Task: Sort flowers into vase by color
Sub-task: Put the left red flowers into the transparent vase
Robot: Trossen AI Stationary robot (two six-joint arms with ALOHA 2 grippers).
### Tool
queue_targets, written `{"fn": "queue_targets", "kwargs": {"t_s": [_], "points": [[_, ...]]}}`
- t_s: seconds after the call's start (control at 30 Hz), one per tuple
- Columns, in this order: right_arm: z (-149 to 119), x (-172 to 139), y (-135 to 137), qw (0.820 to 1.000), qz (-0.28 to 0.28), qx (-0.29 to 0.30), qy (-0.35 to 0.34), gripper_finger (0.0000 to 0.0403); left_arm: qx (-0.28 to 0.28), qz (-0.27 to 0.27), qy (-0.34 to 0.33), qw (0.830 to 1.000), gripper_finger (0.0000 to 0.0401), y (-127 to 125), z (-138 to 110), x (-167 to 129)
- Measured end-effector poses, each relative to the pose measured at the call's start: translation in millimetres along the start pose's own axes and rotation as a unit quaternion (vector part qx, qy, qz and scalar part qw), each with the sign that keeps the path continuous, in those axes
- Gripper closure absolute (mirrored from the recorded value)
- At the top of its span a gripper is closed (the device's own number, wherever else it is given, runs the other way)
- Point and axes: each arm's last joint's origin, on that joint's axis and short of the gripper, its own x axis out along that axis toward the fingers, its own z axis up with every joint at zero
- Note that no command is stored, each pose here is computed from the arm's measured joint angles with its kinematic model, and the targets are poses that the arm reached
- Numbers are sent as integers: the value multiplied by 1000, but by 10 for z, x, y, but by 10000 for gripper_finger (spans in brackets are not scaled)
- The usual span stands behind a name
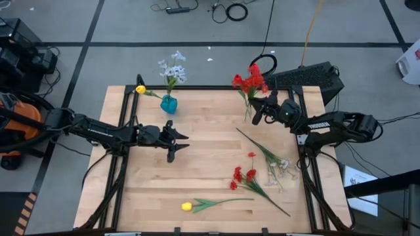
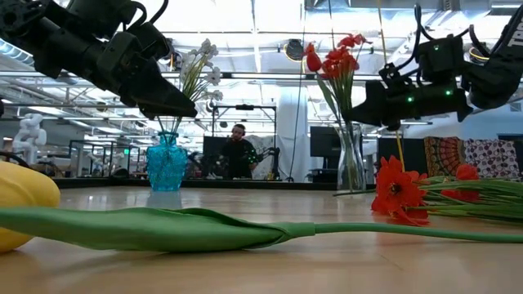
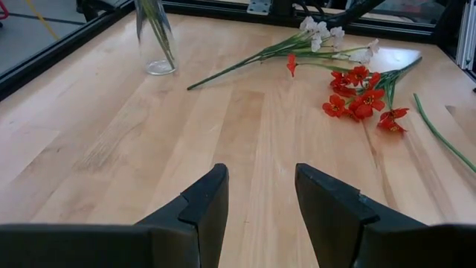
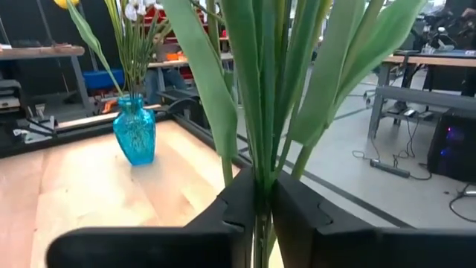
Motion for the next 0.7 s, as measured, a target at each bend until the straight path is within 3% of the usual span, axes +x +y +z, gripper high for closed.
{"fn": "queue_targets", "kwargs": {"t_s": [0.7], "points": [[182,-167,8,1000,1,-10,5,227,0,0,0,1000,239,-1,-1,0]]}}
